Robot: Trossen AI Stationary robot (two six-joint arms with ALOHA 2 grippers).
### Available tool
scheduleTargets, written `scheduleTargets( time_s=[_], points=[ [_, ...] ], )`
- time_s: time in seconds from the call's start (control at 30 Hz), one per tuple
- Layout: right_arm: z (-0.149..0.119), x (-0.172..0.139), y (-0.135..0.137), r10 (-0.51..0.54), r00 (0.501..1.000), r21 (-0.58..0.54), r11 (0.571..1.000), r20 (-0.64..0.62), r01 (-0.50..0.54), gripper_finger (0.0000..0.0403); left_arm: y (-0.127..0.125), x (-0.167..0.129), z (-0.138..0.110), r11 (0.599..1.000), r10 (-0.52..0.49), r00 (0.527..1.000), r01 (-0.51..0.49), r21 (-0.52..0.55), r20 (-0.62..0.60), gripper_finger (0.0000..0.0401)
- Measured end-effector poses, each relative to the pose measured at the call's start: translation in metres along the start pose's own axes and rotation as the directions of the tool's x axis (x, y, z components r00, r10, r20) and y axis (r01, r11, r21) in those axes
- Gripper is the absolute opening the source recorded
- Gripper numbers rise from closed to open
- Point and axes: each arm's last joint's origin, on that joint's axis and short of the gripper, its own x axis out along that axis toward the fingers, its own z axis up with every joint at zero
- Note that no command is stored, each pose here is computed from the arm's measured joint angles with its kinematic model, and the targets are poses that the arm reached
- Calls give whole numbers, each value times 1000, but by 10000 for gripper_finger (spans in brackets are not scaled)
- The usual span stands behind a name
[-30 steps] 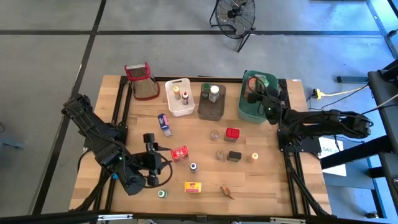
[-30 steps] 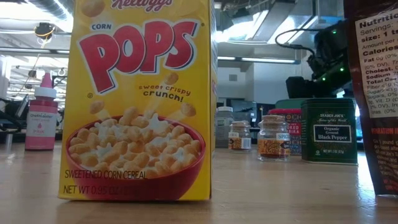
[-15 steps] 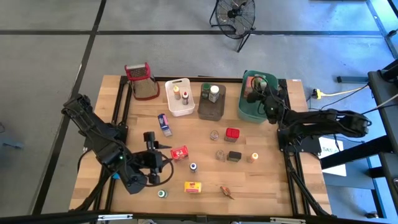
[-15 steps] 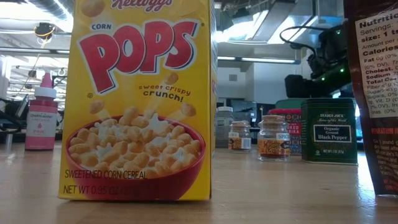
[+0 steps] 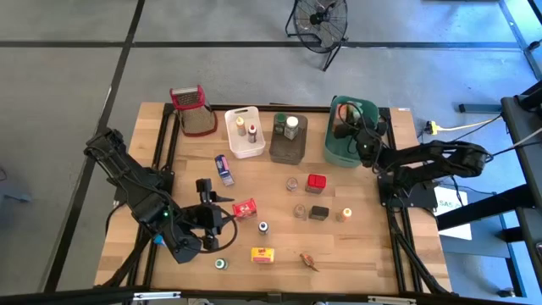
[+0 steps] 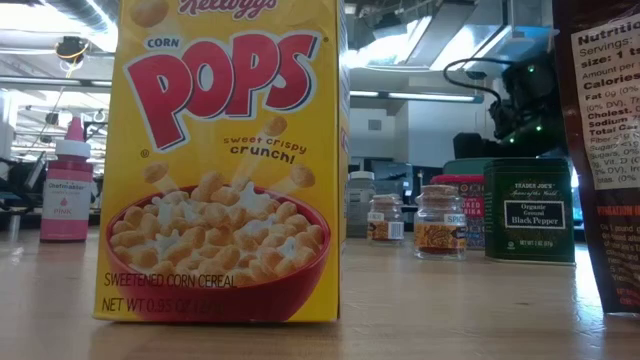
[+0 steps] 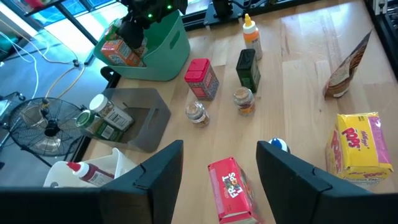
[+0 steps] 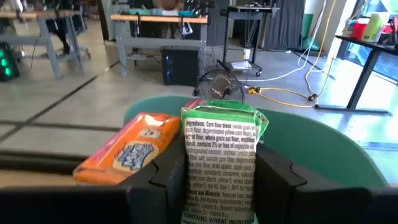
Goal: Pick & Place Kitchen Items
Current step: Put the green cereal box into the green bin
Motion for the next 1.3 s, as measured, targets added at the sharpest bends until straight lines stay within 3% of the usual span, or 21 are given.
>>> scheduleTargets(
  time_s=[0.2, 0.63, 1.3],
  points=[
    [-3, 7, -2, 34, 999, -12, 999, -20, -34, 152, 0, 0, 0, 1000, 0, 1000, 0, 0, 0, 198],
    [1, 12, -3, 88, 996, 36, 995, -7, -88, 223, 0, 0, 0, 1000, 0, 1000, 0, 0, 0, 198],
    [5, 9, 0, 112, 993, 60, 992, 28, -114, 227, 0, 0, 0, 1000, 0, 1000, 0, -5, 0, 198]
  ],
)
